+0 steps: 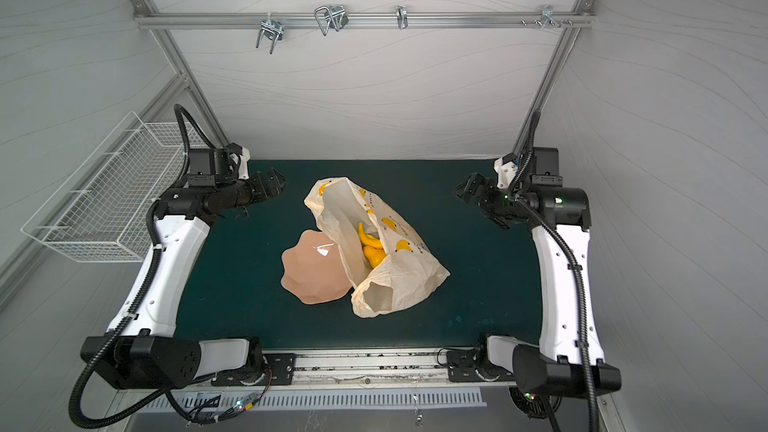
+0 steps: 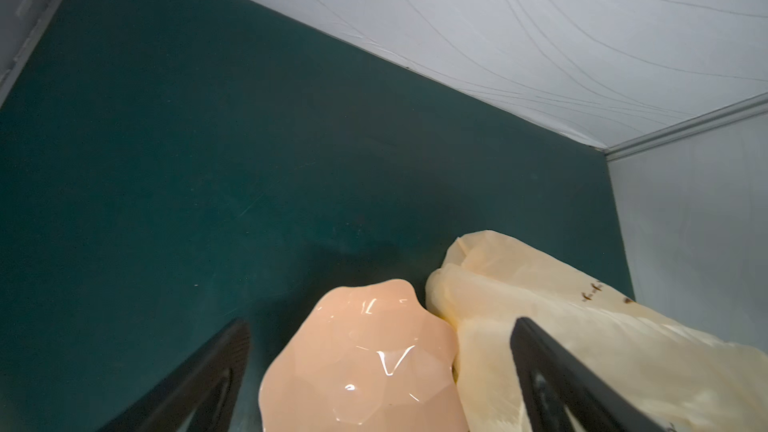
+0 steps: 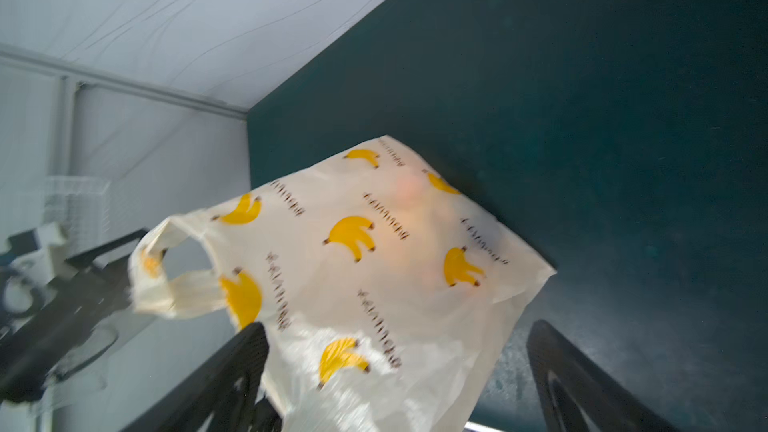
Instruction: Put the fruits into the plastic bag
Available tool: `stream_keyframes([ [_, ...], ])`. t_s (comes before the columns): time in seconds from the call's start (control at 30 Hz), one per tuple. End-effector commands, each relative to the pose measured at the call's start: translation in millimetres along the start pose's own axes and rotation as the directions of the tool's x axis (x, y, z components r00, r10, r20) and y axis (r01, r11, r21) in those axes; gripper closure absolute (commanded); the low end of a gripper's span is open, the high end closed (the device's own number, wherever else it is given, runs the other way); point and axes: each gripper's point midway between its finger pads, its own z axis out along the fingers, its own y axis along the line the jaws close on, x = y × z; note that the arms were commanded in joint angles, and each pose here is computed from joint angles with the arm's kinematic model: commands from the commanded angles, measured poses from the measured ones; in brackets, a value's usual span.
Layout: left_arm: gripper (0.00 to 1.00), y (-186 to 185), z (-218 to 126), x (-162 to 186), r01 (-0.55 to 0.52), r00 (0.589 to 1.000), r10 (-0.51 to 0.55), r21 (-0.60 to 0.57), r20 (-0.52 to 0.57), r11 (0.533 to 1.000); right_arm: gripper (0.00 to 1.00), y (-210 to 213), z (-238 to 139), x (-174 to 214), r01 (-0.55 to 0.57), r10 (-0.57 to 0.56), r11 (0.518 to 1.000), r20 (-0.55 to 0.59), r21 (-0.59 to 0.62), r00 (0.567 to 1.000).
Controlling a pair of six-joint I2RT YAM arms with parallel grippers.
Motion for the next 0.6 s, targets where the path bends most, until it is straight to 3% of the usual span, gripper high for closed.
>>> stream_keyframes([
  [0.0,0.0,13.2,-3.2,-25.9,-0.048,0.989,0.054,-0.042,0.137,0.998,0.01,-36.4,8.9,-39.6,0.062,-0.079,0.988,0.117,0.142,0.99],
  [0.13,0.0,33.3,14.1,-20.7,-0.098,0.978,0.114,-0.097,0.173,0.99,0.01,-83.0,37.4,-71.0,-0.039,-0.003,0.981,0.215,0.19,0.977],
  [0.27,0.0,53.6,39.7,-4.8,-0.168,0.957,0.194,-0.133,0.215,0.977,0.01,-128.8,64.8,-81.7,-0.045,-0.068,0.959,0.38,0.28,0.923],
  [0.33,0.0,58.3,51.5,5.1,-0.226,0.935,0.252,-0.13,0.249,0.965,0.01,-142.3,74.1,-79.8,0.028,-0.186,0.943,0.455,0.331,0.871],
  [0.43,0.0,73.3,68.4,23.4,-0.258,0.906,0.294,-0.153,0.304,0.954,0.01,-168.8,111.3,-57.8,0.183,-0.367,0.888,0.409,0.422,0.836],
  [0.5,0.0,81.2,77.2,33.6,-0.259,0.893,0.299,-0.16,0.335,0.953,0.01,-184.9,128.3,-42.4,0.209,-0.39,0.867,0.355,0.453,0.849],
  [0.57,0.0,86.3,85.7,41.2,-0.265,0.882,0.305,-0.159,0.359,0.951,0.01,-184.2,139.9,-31.1,0.23,-0.405,0.879,0.401,0.418,0.822],
])
